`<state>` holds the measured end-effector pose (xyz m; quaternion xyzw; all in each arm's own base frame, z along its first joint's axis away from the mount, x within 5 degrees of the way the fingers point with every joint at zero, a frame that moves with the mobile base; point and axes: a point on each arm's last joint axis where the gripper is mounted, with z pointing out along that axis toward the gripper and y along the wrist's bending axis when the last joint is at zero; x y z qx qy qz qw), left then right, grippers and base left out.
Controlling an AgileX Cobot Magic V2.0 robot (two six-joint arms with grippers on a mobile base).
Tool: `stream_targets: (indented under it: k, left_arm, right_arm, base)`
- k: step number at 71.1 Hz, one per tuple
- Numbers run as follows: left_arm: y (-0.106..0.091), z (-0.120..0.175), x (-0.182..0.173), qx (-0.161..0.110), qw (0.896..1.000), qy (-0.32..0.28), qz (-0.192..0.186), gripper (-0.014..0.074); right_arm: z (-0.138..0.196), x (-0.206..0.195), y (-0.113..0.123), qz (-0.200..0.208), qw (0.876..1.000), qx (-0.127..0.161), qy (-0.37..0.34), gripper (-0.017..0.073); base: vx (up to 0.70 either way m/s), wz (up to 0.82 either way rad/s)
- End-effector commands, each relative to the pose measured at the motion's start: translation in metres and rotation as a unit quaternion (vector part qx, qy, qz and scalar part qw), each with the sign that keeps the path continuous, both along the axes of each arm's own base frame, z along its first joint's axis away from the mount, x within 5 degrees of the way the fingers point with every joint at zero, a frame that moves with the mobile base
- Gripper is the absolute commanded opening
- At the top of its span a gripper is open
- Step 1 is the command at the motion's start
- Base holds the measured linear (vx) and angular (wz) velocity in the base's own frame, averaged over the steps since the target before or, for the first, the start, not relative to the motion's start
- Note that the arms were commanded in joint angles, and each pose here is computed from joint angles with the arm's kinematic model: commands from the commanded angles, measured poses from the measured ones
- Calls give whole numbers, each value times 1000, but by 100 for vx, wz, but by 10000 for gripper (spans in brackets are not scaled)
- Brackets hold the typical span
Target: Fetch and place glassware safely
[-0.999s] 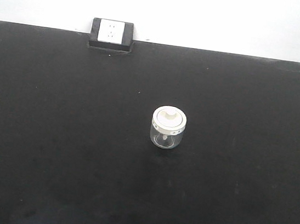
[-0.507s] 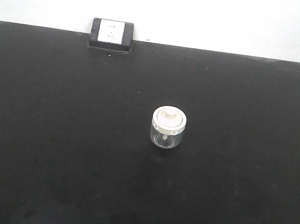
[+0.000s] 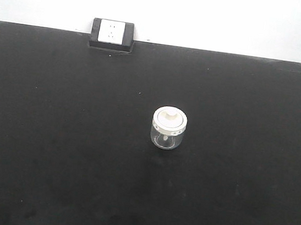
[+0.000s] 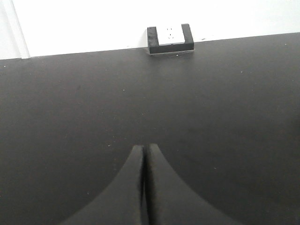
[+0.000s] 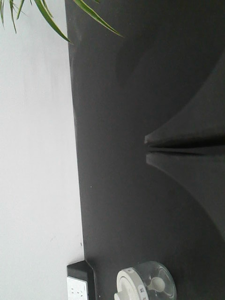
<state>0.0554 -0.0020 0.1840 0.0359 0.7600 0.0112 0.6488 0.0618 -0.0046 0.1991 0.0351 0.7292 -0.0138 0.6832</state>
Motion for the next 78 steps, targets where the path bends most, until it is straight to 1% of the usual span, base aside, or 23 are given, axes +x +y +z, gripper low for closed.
stream_targets:
  k: [1,4,19,78]
  left_arm:
    - [0,-3,1,-3,1000,-29,-1,-7]
    - [0,-3,1,-3,1000,-29,-1,-7]
    - [0,-3,1,-2,1000,-29,-1,-7]
    - [0,-3,1,-2,1000,-29,-1,-7]
  right_arm:
    - [1,-3,1,6,997,-7,-73,-3]
    - [-1,-5,1,2,998,-6,-62,-3]
    - [-1,-5,1,2,998,-25,-61,-3]
    - [0,-5,1,2,998,-27,-63,-3]
  base:
    - [0,0]
    - [0,0]
    - [0,0]
    - [0,0]
